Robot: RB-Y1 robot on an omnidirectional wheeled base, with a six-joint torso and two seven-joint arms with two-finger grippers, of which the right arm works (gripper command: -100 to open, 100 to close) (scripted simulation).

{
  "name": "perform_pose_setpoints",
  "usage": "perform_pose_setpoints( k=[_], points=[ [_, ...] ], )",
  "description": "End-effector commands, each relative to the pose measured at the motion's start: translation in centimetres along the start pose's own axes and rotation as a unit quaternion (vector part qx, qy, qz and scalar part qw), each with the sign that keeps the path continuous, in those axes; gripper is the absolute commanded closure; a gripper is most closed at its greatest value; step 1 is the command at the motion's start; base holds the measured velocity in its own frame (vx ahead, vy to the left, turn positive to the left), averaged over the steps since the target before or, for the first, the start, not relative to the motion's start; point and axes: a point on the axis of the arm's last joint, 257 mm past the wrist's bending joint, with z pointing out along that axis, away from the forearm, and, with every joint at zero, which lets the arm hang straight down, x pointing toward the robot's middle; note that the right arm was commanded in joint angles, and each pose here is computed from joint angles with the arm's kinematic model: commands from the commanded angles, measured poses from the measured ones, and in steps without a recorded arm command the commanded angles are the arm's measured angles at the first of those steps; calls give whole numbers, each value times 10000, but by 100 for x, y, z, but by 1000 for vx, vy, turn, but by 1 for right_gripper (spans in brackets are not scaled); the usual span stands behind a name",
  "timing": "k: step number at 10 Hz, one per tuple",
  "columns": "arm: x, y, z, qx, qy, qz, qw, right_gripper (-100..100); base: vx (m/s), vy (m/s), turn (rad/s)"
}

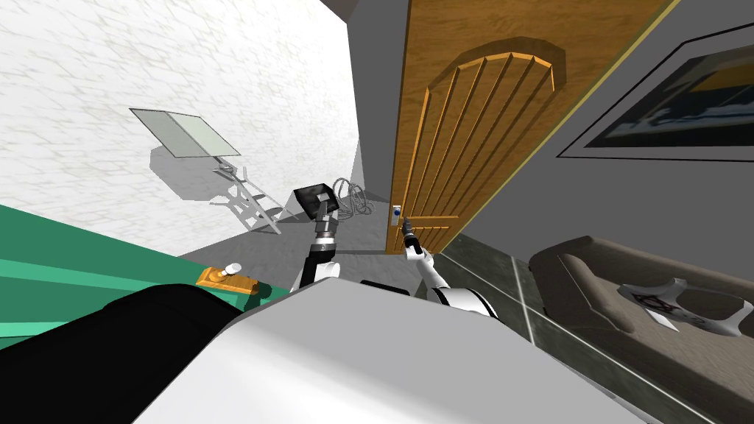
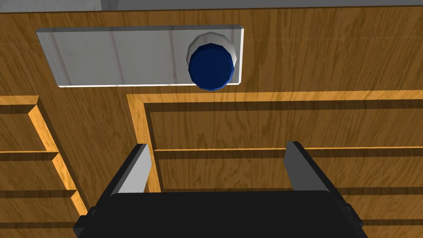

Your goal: Push the door open

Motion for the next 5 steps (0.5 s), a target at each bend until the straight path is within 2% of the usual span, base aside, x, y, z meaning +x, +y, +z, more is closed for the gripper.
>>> perform_pose_setpoints(
  k=[1,2,3,4,5],
  points=[
    [-172,1,-2,1,-61,-126,9999,-100,12,-13,-12],
    [-283,4,-5,2,-100,-208,9997,-100,30,-19,-5],
    [-283,4,-5,2,-100,-208,9997,-100,31,-19,-4],
    [-73,0,-2,1,-15,-64,10000,-100,-38,28,10],
    [16,0,-1,0,18,0,10000,-100,-36,30,11]
  ],
)
